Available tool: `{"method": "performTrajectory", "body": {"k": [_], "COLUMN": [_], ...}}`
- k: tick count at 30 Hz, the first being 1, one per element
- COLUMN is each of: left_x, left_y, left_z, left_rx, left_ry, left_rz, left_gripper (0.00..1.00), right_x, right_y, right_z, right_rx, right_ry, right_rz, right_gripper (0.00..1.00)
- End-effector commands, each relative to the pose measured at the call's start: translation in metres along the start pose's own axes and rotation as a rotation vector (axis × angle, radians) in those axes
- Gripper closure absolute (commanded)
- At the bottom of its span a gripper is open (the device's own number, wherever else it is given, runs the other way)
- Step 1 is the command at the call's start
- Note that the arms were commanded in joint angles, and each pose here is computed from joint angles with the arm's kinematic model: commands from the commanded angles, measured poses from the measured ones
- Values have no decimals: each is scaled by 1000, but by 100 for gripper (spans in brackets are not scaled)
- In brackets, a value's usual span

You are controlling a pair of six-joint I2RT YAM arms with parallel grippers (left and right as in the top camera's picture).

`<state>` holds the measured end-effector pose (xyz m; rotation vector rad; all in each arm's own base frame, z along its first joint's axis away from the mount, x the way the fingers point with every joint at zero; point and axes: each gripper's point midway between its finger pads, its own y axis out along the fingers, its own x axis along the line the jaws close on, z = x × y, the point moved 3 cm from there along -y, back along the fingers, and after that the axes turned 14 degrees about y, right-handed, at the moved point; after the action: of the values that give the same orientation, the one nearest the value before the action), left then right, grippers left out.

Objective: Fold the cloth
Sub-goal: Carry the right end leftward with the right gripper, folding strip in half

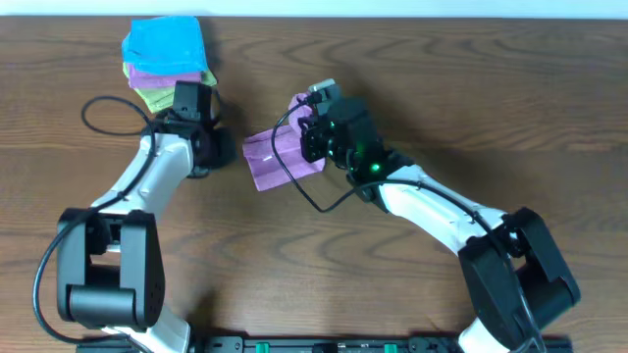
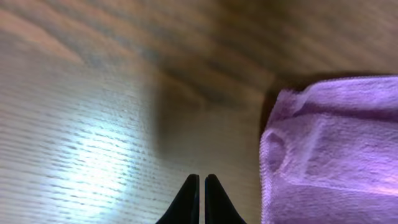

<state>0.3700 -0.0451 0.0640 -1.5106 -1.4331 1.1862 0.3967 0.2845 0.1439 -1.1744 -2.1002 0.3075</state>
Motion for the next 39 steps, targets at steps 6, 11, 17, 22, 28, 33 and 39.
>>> {"method": "performTrajectory", "body": {"k": [6, 11, 17, 22, 28, 33, 39], "left_x": [-7, -8, -9, -10, -12, -11, -5], "left_y": [6, 7, 7, 7, 6, 7, 10], "left_z": [9, 5, 3, 3, 4, 4, 6], "left_rx": [-8, -25, -35, -33, -30, -30, -23], "left_ry": [-47, -72, -80, -79, -78, -78, -81], "left_rz": [65, 70, 79, 85, 98, 93, 57], "left_gripper": [94, 94, 94, 94, 94, 94, 94], "right_x": [18, 39, 55, 59, 65, 74, 85], "right_y": [3, 3, 4, 8, 16, 21, 33], "right_z": [-4, 4, 18, 28, 42, 42, 40], "right_rx": [8, 29, 50, 71, 92, 66, 67], "right_ry": [-86, -158, -214, -225, -244, -256, -263], "right_rz": [-41, -73, -87, -92, -105, -110, -120], "right_gripper": [99, 99, 99, 99, 99, 99, 99]}}
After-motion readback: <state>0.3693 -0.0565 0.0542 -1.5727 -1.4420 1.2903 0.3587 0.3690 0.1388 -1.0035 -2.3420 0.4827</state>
